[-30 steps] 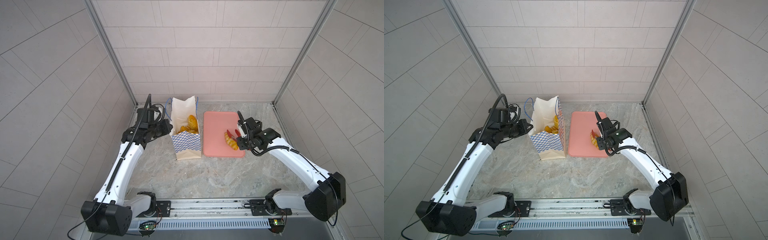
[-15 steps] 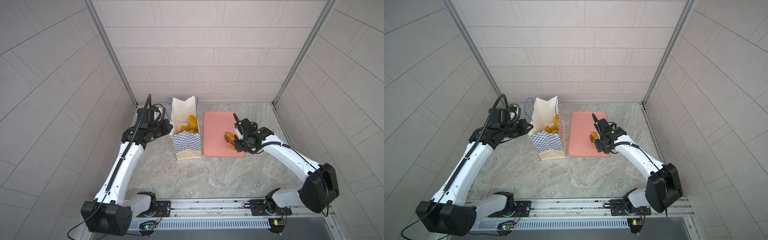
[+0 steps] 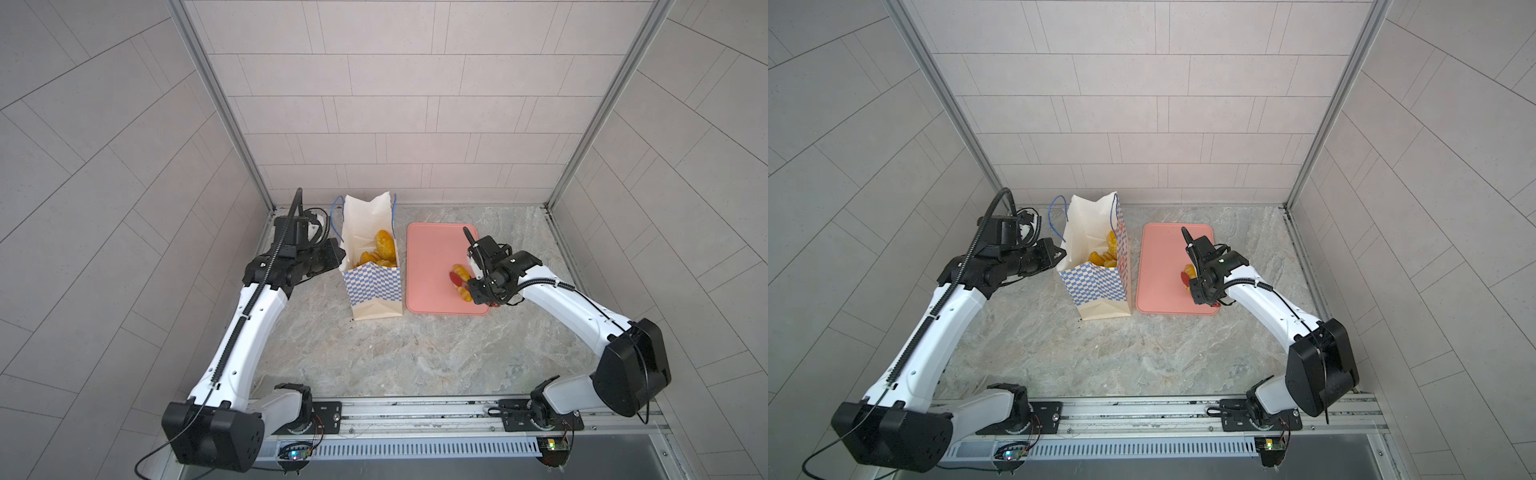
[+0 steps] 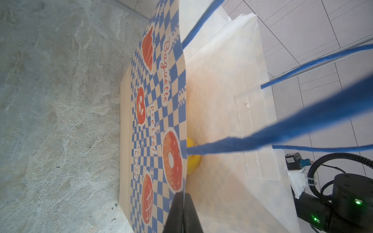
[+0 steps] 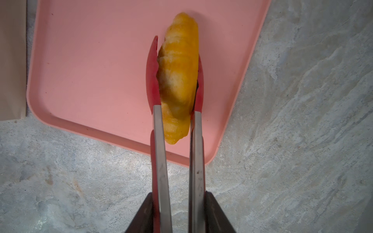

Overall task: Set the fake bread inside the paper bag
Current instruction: 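Lower the right tongs onto the flat orange bun and close on it, then lift the orange bun with the right tongs and swing it toward the bag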

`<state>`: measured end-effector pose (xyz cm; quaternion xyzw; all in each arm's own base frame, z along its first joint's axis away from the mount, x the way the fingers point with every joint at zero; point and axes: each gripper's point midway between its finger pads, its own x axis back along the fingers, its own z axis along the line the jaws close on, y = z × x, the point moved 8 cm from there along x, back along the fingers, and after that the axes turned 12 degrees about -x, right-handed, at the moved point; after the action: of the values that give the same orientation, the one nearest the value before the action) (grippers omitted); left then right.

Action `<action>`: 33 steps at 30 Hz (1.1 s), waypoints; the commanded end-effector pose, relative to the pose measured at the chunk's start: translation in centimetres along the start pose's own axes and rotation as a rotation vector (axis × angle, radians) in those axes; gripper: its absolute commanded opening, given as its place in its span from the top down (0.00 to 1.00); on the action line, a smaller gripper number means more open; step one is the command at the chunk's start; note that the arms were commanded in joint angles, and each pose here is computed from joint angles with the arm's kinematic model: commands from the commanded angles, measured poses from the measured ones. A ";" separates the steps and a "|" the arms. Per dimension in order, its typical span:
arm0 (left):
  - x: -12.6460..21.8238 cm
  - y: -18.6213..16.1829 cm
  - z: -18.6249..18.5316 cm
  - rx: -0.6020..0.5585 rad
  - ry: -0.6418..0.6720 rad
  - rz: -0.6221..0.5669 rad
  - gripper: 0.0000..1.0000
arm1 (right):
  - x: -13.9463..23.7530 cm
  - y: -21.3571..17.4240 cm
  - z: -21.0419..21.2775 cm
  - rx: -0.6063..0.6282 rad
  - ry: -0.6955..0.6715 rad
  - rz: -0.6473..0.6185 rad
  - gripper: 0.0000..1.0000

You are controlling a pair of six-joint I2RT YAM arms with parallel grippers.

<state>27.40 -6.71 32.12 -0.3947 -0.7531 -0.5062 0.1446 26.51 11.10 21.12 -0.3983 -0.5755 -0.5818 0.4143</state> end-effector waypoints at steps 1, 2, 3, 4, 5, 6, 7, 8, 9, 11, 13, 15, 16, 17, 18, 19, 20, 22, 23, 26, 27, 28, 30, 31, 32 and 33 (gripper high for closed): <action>0.4 0.1 -0.4 -0.023 -0.018 -0.013 1.00 | 2.6 0.5 -0.4 -0.022 0.001 -0.063 0.64; 0.4 0.1 -0.4 -0.022 -0.017 -0.014 1.00 | 3.0 0.6 -0.5 -0.023 0.005 -0.073 0.64; 0.4 0.1 -0.4 -0.023 -0.017 -0.014 1.00 | 3.4 0.7 -0.5 -0.024 0.010 -0.083 0.65; 0.5 0.1 -0.5 -0.023 -0.018 -0.015 1.00 | 3.9 0.8 -0.5 -0.025 0.017 -0.096 0.65; 0.5 0.1 -0.4 -0.022 -0.017 -0.014 1.00 | 4.3 0.8 -0.5 -0.022 0.024 -0.111 0.65; 0.5 0.1 -0.4 -0.022 -0.018 -0.013 1.00 | 4.9 1.0 -0.5 -0.020 0.034 -0.130 0.65; 0.4 0.1 -0.4 -0.022 -0.016 -0.013 1.00 | 5.4 1.1 -0.5 -0.016 0.044 -0.151 0.66; 0.5 0.1 -0.5 -0.023 -0.018 -0.013 1.00 | 6.1 1.2 -0.6 -0.017 0.057 -0.178 0.66; 0.5 0.1 -0.4 -0.023 -0.016 -0.015 1.00 | 6.7 1.3 -0.6 -0.022 0.072 -0.207 0.66; 0.4 0.0 -0.4 -0.022 -0.016 -0.013 1.00 | 8.3 1.7 -0.6 -0.031 0.088 -0.251 0.65; 0.4 0.0 -0.4 -0.019 -0.015 -0.013 1.00 | 9.6 2.0 -0.7 -0.038 0.092 -0.275 0.66; 0.4 0.0 -0.3 -0.017 -0.015 -0.014 1.00 | 11.0 2.4 -0.8 -0.044 0.101 -0.310 0.66; 0.4 0.0 -0.4 -0.019 -0.017 -0.015 1.00 | 11.7 2.6 -0.8 -0.049 0.107 -0.330 0.66; 0.4 -0.1 -0.4 -0.017 -0.017 -0.015 1.00 | 12.6 2.8 -0.9 -0.056 0.111 -0.351 0.66; 0.5 0.0 -0.4 -0.018 -0.017 -0.017 1.00 | 13.2 3.0 -1.0 -0.059 0.113 -0.368 0.66; 0.5 -0.1 -0.4 -0.016 -0.017 -0.016 1.00 | 13.9 3.2 -1.0 -0.066 0.117 -0.387 0.66; 0.5 0.0 -0.4 -0.017 -0.018 -0.018 1.00 | 14.7 3.4 -1.1 -0.070 0.121 -0.407 0.66; 0.5 0.0 -0.4 -0.016 -0.015 -0.017 1.00 | 16.2 3.7 -1.2 -0.082 0.134 -0.445 0.67; 0.5 0.0 -0.4 -0.016 -0.018 -0.018 1.00 | 16.9 3.8 -1.2 -0.089 0.145 -0.466 0.67; 0.5 0.0 -0.4 -0.015 -0.016 -0.020 1.00 | 19.1 4.2 -1.3 -0.106 0.177 -0.522 0.67; 0.5 0.0 -0.4 -0.016 -0.016 -0.021 1.00 | 19.6 4.3 -1.3 -0.110 0.184 -0.537 0.67; 0.5 0.0 -0.4 -0.016 -0.015 -0.020 1.00 | 20.3 4.4 -1.4 -0.117 0.194 -0.555 0.67; 0.6 0.0 -0.4 -0.014 -0.014 -0.021 1.00 | 21.5 4.6 -1.5 -0.127 0.211 -0.587 0.66; 0.6 0.0 -0.4 -0.014 -0.015 -0.022 1.00 | 22.0 4.6 -1.5 -0.130 0.217 -0.602 0.66; 0.5 0.0 -0.4 -0.012 -0.014 -0.020 1.00 | 22.5 4.7 -1.6 -0.133 0.225 -0.616 0.67; 0.6 0.0 -0.4 -0.013 -0.014 -0.021 1.00 | 22.9 4.7 -1.6 -0.137 0.230 -0.626 0.66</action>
<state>27.40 -6.71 32.12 -0.3945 -0.7533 -0.5058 0.1449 24.13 9.72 41.98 -0.1849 -0.5854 -0.7381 0.2799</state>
